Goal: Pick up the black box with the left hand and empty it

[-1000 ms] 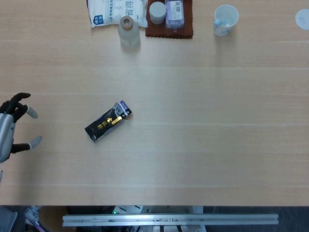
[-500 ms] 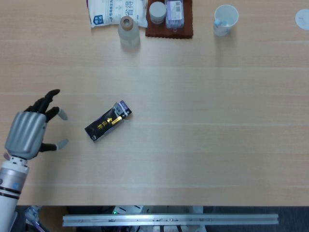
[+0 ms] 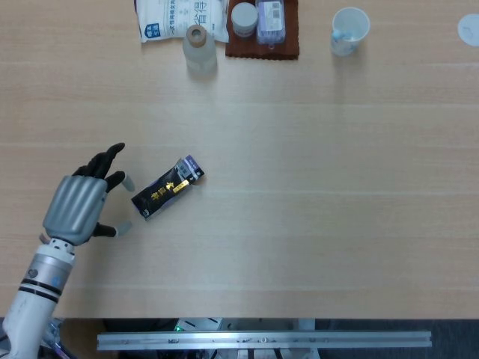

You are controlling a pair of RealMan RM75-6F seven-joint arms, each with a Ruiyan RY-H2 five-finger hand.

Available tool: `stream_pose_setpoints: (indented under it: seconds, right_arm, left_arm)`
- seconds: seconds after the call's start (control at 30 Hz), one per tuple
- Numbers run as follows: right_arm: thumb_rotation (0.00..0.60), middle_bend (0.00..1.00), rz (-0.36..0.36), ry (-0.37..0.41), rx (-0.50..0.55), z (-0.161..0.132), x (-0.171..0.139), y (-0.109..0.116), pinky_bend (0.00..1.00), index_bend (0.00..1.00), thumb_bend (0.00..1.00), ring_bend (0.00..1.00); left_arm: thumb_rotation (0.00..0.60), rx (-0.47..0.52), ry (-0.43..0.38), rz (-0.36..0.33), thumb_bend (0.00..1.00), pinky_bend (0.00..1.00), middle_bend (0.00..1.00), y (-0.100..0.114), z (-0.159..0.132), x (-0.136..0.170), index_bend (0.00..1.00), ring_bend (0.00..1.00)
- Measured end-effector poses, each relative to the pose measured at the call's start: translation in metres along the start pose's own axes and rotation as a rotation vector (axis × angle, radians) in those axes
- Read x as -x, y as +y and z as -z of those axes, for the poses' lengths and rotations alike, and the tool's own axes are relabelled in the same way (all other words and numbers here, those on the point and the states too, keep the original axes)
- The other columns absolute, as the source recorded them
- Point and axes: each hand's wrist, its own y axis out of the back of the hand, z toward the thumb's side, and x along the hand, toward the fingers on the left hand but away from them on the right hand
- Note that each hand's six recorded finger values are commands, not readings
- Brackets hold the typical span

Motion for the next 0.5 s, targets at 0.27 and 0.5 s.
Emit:
stream_pose_setpoints:
  seconds: [0.27,0.5]
  right_arm:
    - [0.600,0.12,-0.009,-0.010,0.007,0.004,-0.001,-0.003,0.31,0.11,0.05,0.05]
    - [0.600,0.12,-0.009,-0.017,0.012,0.007,-0.002,-0.005,0.31,0.11,0.05,0.05]
  left_arm:
    - [0.600,-0.024,0.010,0.041,0.11,0.29,0.02,-0.017,-0.001,-0.010,0.32,0.10]
    - [0.600,-0.024,0.006,0.045,0.11,0.29,0.00,-0.023,-0.005,-0.014,0.24,0.10]
